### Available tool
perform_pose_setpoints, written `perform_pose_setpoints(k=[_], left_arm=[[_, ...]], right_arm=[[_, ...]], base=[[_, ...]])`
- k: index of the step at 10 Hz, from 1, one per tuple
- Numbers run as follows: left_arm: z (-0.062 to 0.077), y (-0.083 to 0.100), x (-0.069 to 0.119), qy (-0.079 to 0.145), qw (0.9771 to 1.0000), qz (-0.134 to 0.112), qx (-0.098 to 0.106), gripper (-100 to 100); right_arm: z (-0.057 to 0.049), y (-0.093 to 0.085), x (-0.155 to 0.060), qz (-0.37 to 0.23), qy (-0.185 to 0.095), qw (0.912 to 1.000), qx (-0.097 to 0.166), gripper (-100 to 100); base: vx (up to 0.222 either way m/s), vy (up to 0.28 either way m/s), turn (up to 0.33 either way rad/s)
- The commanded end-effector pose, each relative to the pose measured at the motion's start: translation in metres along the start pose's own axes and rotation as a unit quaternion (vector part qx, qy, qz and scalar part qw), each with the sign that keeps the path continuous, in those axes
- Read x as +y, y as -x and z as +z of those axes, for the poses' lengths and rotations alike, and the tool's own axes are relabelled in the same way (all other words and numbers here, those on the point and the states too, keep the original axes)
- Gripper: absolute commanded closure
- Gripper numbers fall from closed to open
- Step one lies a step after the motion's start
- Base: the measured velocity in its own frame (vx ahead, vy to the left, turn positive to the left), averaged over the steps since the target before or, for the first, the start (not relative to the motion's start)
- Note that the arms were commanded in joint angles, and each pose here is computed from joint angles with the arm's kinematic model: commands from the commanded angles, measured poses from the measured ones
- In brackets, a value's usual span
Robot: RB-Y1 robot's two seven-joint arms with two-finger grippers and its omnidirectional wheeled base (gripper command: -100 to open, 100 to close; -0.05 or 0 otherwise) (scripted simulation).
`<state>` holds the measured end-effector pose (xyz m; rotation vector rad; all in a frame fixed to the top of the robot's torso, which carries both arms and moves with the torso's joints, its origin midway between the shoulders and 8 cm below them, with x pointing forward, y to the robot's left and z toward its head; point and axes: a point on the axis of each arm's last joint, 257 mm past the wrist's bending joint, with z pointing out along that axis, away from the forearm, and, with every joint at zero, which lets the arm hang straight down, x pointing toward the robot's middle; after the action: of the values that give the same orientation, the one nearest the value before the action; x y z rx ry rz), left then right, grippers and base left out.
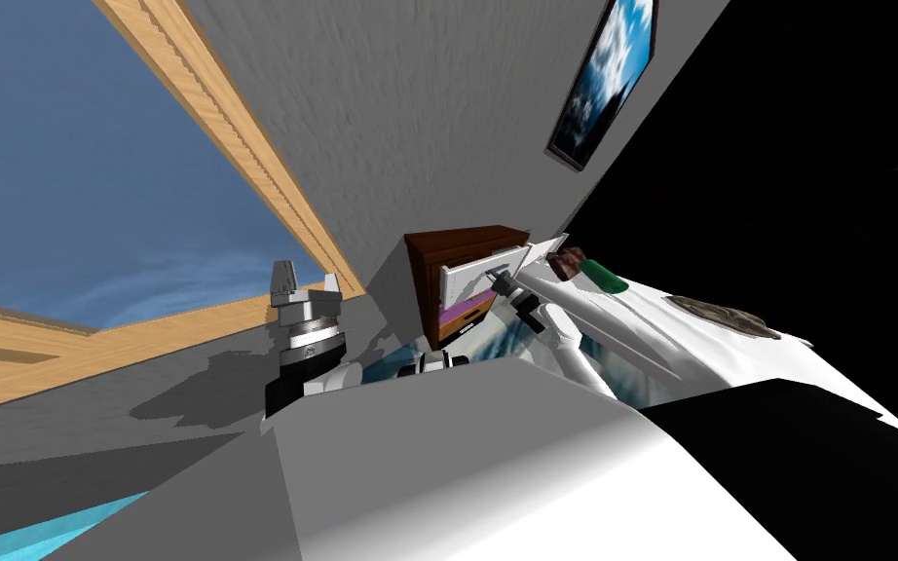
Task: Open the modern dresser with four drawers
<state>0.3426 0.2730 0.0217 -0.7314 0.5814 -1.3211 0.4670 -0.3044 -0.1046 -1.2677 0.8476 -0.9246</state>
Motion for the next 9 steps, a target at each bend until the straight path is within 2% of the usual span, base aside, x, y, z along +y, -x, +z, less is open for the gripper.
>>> perform_pose_setpoints(k=[1, 4, 5, 8, 9], left_arm=[[0.000, 0.000, 0.000, 0.000, 1.0000, 0.000, 0.000, 0], [0.000, 0.000, 0.000, 0.000, 1.0000, 0.000, 0.000, 0], [0.000, 0.000, 0.000, 0.000, 1.0000, 0.000, 0.000, 0], [0.000, 0.000, 0.000, 0.000, 1.0000, 0.000, 0.000, 0], [0.000, 0.000, 0.000, 0.000, 1.0000, 0.000, 0.000, 0]], right_arm=[[-0.003, 0.004, 0.002, 0.004, 0.004, 1.0000, -0.007, 100], [-0.005, 0.008, 0.006, 0.006, 0.008, 0.9999, -0.012, 100], [-0.002, 0.004, -0.011, 0.003, 0.004, 0.9998, -0.018, -100], [0.001, 0.000, -0.028, 0.003, 0.004, 0.9997, -0.026, -100], [0.003, -0.002, -0.039, 0.002, 0.005, 0.9995, -0.031, -100]], base=[[-0.179, -0.074, -0.051], [-0.128, -0.073, -0.035], [-0.064, -0.011, -0.076], [0.030, 0.062, -0.060], [0.032, 0.057, -0.090]])
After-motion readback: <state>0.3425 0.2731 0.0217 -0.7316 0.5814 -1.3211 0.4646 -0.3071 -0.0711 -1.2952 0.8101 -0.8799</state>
